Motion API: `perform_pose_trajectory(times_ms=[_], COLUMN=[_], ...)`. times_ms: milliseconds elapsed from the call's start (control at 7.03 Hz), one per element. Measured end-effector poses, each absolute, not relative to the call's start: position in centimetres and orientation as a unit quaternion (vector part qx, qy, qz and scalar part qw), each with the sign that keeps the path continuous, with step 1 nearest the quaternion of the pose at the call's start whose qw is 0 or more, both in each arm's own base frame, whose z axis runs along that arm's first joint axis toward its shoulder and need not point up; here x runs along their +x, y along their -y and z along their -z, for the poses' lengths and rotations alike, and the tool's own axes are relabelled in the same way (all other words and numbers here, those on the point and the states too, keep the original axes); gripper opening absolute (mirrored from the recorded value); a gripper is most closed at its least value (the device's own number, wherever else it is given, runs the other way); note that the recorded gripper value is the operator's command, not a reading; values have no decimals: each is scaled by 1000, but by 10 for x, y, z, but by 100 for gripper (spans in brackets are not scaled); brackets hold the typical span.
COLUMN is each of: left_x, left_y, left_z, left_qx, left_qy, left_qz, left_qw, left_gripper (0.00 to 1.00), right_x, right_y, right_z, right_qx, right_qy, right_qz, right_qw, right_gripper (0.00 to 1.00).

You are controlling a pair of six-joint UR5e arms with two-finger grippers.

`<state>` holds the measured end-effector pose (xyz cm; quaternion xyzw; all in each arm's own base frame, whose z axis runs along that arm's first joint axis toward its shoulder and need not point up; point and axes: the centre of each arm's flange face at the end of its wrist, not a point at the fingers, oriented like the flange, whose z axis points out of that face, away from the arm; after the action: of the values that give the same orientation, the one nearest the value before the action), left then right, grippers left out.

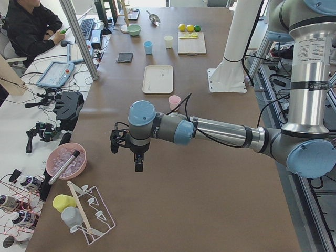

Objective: Place all cups on tray

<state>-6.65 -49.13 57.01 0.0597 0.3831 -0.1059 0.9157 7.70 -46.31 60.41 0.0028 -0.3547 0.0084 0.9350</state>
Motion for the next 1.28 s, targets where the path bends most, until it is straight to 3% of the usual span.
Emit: perform_pose_trajectory(times_ms=[1280], left_x=[-64], left_y=[492], left_z=[-572], left_qx=[58], left_qy=[-385], left_qz=[104], left_qw=[915], left_gripper=[98], right_x=[76], right_y=[462], right_z=[-600], right_qx=[7], right_qy=[361], right_qz=[-7], right_qw=[933], right_gripper=[100])
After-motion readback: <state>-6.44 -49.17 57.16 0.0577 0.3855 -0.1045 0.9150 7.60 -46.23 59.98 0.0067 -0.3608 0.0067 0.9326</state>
